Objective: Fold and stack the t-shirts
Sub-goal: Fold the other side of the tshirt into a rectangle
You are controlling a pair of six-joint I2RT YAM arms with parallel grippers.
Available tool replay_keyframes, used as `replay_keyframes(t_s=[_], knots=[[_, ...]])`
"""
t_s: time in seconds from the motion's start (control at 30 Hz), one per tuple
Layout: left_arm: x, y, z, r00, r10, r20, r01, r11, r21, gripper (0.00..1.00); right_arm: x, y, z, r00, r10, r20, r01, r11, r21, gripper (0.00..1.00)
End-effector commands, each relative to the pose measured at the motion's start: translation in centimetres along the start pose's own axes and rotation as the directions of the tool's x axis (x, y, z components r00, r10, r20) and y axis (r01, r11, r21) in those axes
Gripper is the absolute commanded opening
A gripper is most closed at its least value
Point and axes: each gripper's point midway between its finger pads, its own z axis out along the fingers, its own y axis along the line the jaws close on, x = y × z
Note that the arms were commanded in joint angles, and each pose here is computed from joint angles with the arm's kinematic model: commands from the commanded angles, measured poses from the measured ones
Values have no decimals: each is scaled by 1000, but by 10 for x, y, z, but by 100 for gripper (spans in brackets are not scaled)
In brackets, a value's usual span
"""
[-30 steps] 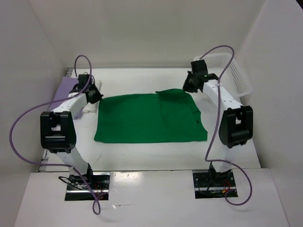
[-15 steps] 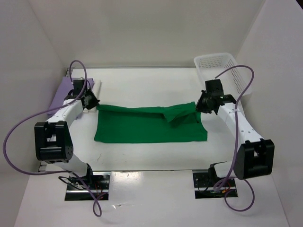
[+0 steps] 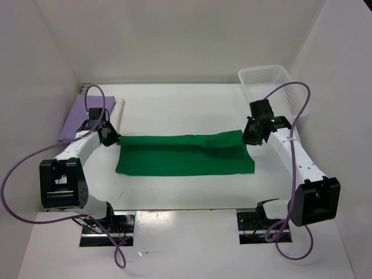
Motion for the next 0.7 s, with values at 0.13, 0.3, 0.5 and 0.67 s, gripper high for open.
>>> replay_keyframes(t_s=[0.13, 0.3, 0.5, 0.67], knots=[[-12, 19, -16, 997, -64, 50, 66, 997, -36, 43, 12, -10, -17, 997, -57, -46, 60, 996, 67, 21], [-30, 6, -38, 983, -146, 110, 141, 989, 50, 45, 21, -10, -20, 996, -56, -63, 60, 997, 56, 36], [-27, -40, -35, 992, -97, 85, 79, 978, 193, 43, 3, 32, -2, 998, -47, -31, 45, 997, -55, 8], [18, -77, -10, 1000, -21, -8, 23, 969, 247, 43, 5, 59, 57, 997, 18, -69, -26, 992, -120, 0]])
